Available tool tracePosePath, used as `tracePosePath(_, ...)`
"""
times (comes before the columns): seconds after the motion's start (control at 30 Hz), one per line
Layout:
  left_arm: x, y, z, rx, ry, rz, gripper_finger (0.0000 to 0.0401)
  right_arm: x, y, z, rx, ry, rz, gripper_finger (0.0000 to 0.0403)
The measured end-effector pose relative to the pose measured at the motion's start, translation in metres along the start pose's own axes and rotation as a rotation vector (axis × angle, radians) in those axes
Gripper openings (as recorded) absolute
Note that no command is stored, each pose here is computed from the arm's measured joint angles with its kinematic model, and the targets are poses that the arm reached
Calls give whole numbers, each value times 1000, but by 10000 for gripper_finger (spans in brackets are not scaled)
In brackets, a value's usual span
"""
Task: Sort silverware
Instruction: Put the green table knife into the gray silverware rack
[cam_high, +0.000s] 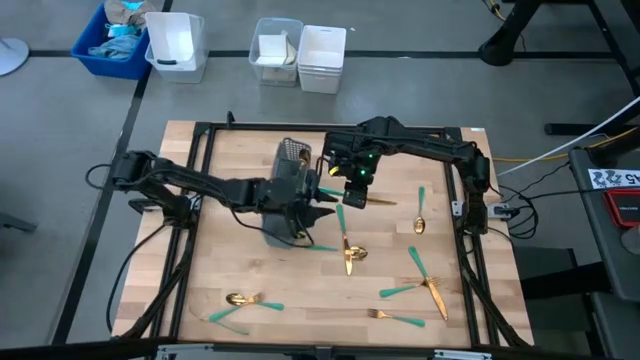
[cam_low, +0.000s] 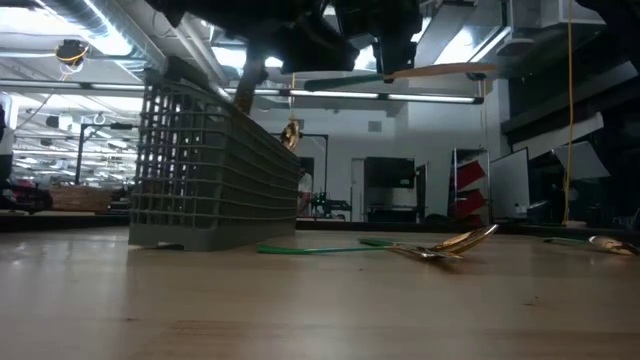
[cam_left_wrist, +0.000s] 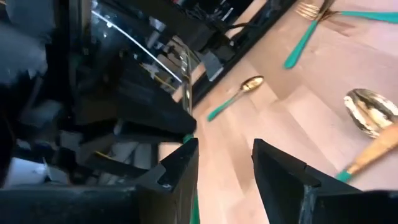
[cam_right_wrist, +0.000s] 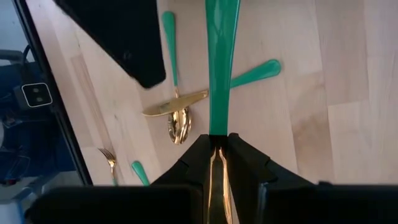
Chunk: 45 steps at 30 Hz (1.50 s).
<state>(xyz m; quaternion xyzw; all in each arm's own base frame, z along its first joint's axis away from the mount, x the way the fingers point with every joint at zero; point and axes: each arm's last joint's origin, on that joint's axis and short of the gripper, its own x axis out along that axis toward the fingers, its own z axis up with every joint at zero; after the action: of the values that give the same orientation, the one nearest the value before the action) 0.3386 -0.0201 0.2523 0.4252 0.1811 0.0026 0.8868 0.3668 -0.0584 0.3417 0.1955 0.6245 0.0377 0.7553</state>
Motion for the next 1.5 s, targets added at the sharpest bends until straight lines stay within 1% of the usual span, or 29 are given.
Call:
tracePosePath(0.2,3,-1,2,-5,5,39,141,0,0,0,-1,-3,0,49)
tracePosePath(0.47,3,-2,1,-10,14,39,141,0,0,0,-1,-3,0,49)
tracePosePath(0.8,-1,-12,13,20,17,46,141,0,0,0,-1,-3,0,49)
tracePosePath(1.1,-6,-20,21,33,58,89,141,0,0,1,-1,-2,0,49)
tracePosePath(1.2,-8,-21,23,38,87,118,141,1,0,1,-1,-2,0,49)
tracePosePath(1.33,-14,-21,26,74,118,151,141,1,0,0,0,-1,0,49)
tracePosePath(1.5,-23,-15,32,63,96,171,141,1,0,0,0,0,0,49)
